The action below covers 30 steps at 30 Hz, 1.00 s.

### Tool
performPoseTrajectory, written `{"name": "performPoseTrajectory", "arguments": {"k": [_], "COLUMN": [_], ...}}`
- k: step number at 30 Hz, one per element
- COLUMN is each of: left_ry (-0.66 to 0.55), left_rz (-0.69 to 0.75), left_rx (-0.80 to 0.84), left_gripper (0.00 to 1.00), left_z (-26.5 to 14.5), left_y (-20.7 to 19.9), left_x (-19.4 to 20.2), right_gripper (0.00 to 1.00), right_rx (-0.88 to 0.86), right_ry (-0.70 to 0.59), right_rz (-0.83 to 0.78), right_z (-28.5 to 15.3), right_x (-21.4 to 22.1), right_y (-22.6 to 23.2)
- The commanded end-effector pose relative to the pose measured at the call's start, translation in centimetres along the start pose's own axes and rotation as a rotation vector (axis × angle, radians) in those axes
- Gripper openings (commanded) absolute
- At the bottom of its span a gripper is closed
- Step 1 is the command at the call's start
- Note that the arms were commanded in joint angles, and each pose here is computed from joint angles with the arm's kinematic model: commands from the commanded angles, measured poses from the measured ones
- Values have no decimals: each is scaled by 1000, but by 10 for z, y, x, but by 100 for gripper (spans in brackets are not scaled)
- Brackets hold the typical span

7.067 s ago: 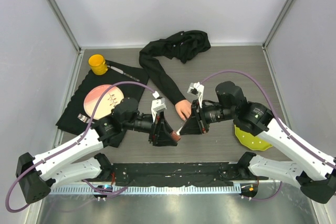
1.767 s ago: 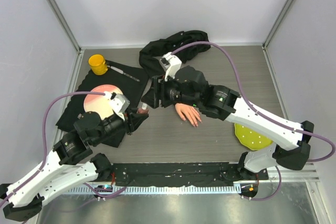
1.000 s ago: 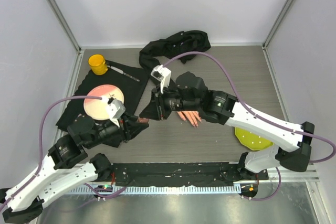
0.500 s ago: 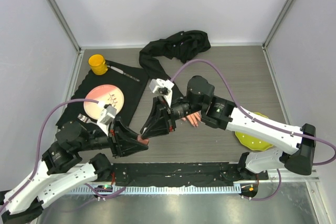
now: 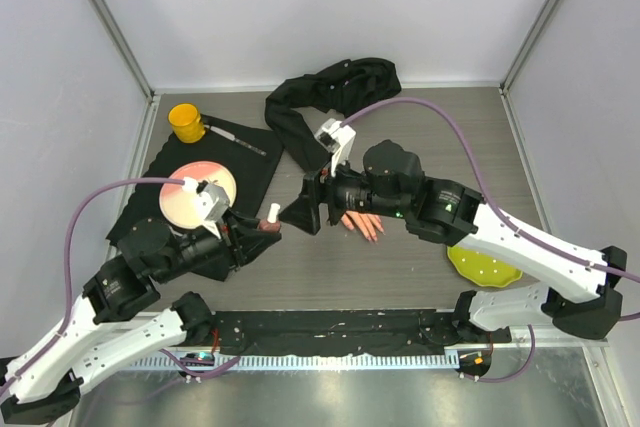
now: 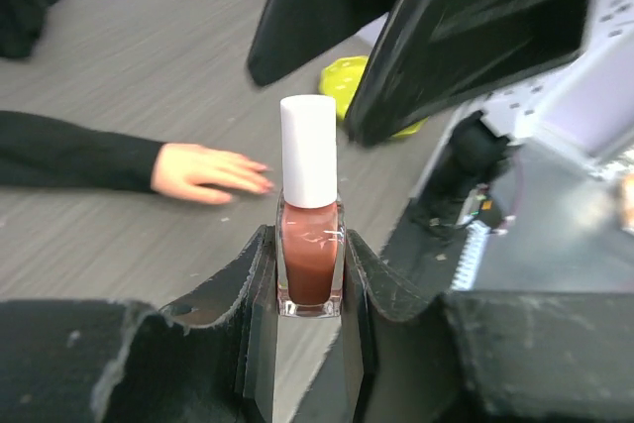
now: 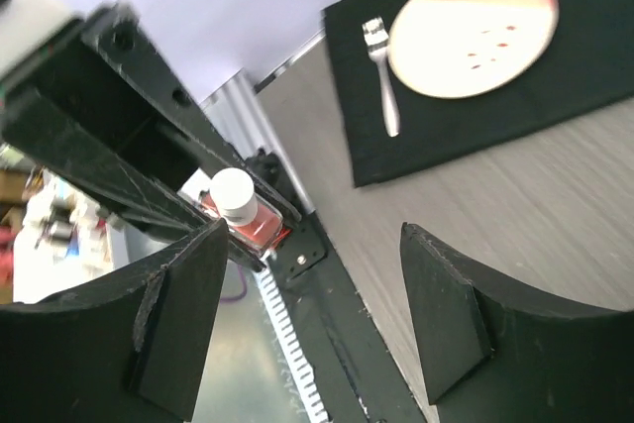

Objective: Paint the nails

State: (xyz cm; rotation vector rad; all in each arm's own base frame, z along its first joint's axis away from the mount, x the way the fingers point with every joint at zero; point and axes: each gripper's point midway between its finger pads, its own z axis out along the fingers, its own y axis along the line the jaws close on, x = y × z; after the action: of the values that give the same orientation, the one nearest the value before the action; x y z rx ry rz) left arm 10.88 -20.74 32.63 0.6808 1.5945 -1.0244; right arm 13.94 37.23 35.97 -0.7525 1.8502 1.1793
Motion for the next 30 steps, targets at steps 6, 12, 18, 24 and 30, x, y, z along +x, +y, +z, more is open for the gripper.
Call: {"name": "performPoseTrajectory", "arguments": {"k": [6,12,18,24,30], "left_ry": [-72,-78,-63,-80,-56], "left_rz": [111,105,103,97,75], "left_rx": [-119,-138,-139,-165,-7], "left_gripper": [0,0,0,0,0], "left_z": [5,11,13,11,12], "left_y": [24,30,31,35,5], "left_x": [-19,-14,-10,-14,-11], "right_gripper": [69,61,51,24,1], "right_rx": [125,142,98,6,-184], "right_ry": [-78,-42,-1,48,86], "right_rz": [114,114,123,147,27], "right_z": [4,19,30,34,25], "right_x": [-39,-37,-29,-16,-4], "right_y": [-6,-8,-1,12,37]}}
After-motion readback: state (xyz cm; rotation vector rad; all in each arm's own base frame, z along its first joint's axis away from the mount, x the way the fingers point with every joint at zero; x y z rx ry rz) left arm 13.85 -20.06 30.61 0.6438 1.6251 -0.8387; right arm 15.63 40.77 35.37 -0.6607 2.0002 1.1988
